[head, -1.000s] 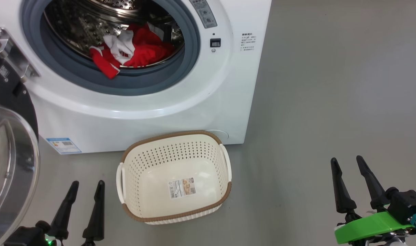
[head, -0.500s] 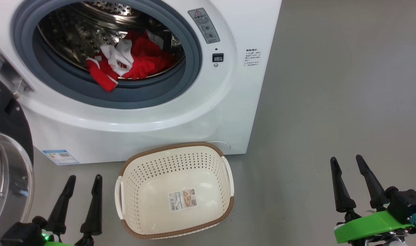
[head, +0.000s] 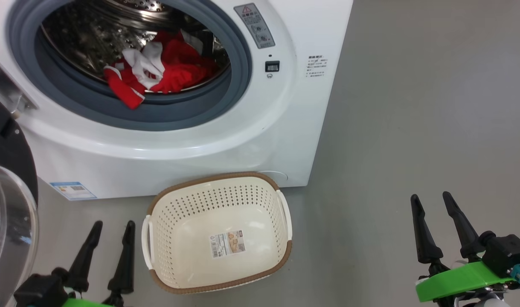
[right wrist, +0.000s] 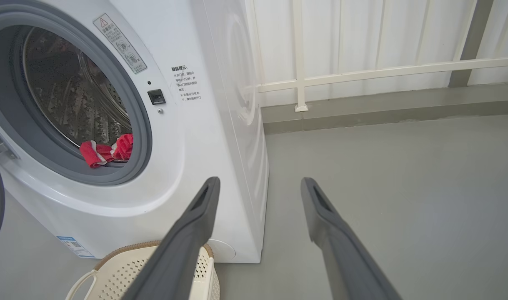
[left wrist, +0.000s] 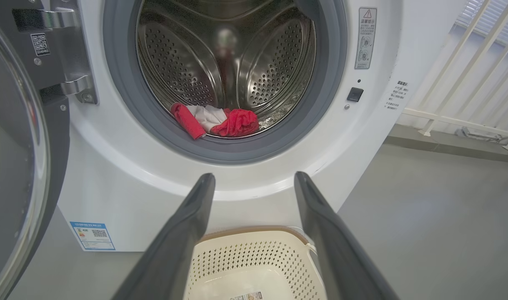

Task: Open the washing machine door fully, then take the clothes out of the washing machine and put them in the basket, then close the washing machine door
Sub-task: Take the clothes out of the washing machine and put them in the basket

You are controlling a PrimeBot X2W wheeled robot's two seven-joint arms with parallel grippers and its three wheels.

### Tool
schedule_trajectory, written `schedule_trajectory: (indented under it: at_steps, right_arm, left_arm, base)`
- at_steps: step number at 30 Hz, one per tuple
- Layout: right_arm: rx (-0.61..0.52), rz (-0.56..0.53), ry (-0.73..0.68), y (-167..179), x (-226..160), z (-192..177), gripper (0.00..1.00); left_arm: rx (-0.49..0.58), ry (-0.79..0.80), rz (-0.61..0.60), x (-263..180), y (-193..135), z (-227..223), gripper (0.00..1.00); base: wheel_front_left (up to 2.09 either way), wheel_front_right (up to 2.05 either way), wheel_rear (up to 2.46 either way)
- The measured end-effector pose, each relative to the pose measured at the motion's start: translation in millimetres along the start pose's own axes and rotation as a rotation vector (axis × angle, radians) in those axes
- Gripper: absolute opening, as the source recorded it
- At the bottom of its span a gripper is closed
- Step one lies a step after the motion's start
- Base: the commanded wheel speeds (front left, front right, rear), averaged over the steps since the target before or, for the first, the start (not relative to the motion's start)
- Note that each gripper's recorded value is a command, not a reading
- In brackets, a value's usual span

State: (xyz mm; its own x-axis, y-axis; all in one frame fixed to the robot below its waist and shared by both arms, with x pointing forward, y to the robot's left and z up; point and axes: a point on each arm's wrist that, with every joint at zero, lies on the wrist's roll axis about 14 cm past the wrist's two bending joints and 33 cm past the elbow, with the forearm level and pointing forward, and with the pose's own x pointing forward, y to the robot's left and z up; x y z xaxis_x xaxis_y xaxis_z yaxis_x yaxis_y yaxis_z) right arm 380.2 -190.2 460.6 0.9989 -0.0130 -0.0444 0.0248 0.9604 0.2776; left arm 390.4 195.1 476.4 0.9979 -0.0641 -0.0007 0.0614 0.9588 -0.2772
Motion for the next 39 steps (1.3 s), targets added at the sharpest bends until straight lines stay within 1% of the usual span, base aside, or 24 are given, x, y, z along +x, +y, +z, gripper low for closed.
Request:
schedule_trajectory:
  at_steps: [6,10,17,20,28,29,33,39]
  right_arm:
    - [0.001,-0.002,0.015,-0.5,4.4,-5.6,1.0]
    - [0.002,0.002,0.017,0.7,12.4,-7.1,1.0]
    - [0.013,-0.012,0.033,-4.2,26.0,-15.2,1.0]
    - [0.032,-0.023,0.035,-7.5,33.0,-18.3,1.0]
    - [0.038,-0.046,0.062,-16.8,47.6,-31.9,1.0]
    - [0.04,-0.058,0.068,-21.1,50.2,-35.1,1.0]
    - [0.039,-0.076,0.077,-28.4,54.9,-40.4,1.0]
    - [0.057,-0.107,0.105,-38.7,56.3,-53.1,1.0]
  left_arm:
    - [0.032,0.009,-0.013,22.8,-2.1,-3.8,1.0]
    - [0.06,0.008,-0.035,47.8,-6.9,-4.8,1.0]
    - [0.115,0.01,-0.085,102.7,-18.2,-7.6,1.0]
    - [0.138,0.03,-0.105,125.4,-21.1,-15.1,1.0]
    - [0.201,0.072,-0.139,185.6,-23.8,-32.7,1.0]
    - [0.206,0.079,-0.147,199.5,-27.3,-37.4,1.0]
    - [0.219,0.094,-0.164,225.4,-34.1,-46.6,1.0]
    - [0.236,0.08,-0.177,264.3,-40.3,-48.5,1.0]
  base:
    - [0.0,0.0,0.0]
    - [0.0,0.0,0.0]
    - [0.0,0.0,0.0]
    - [0.0,0.0,0.0]
    - [0.0,0.0,0.0]
    - [0.0,0.0,0.0]
    - [0.0,0.0,0.0]
    - [0.0,0.0,0.0]
